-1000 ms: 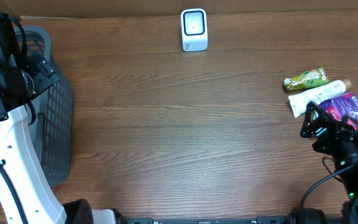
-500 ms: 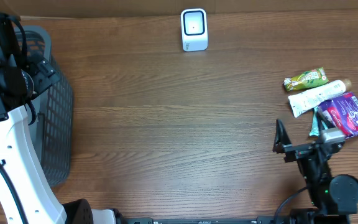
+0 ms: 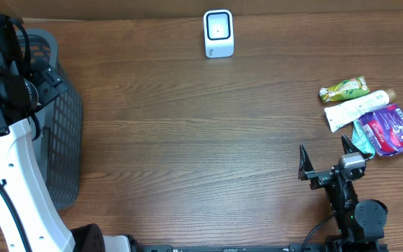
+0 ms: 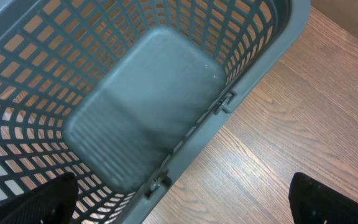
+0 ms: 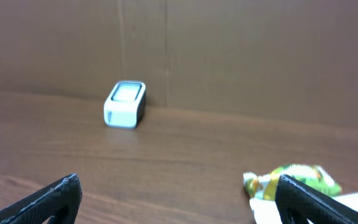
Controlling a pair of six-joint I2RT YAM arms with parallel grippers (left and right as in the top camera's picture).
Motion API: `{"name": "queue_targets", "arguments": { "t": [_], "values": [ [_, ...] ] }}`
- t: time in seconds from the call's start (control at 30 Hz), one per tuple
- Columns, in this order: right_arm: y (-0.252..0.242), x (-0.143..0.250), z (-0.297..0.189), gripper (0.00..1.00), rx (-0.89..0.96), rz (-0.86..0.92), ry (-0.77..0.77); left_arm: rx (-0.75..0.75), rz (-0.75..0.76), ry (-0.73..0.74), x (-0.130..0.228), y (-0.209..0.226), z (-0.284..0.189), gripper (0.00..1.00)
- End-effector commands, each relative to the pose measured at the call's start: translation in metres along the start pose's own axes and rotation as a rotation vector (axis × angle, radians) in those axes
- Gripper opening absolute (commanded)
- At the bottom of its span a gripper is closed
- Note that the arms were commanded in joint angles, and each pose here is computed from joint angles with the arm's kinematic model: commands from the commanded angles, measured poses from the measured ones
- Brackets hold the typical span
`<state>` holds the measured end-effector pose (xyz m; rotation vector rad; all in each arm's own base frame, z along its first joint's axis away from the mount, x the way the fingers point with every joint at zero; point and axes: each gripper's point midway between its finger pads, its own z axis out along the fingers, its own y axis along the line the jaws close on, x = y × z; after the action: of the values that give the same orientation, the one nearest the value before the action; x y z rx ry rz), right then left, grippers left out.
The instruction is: Scan the item barcode
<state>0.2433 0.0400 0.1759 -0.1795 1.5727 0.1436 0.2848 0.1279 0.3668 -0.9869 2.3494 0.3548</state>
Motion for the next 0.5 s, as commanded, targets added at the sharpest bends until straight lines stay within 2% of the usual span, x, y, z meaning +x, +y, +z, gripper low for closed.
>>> {"name": "queue_targets", "arguments": {
  "t": [0.0, 0.47],
  "values": [
    [-0.0007, 0.0035, -0.0004, 1.00, 0.007, -0.012, 0.002, -0.001, -0.005, 0.007, 0.0003, -0.0020, 0.0030, 1.00],
    [-0.0012, 0.0037, -0.0004, 1.00, 0.009, -0.005, 0.003, -0.001, -0.005, 0.007, 0.0003, -0.0020, 0.0030, 0.99]
  ]
}}
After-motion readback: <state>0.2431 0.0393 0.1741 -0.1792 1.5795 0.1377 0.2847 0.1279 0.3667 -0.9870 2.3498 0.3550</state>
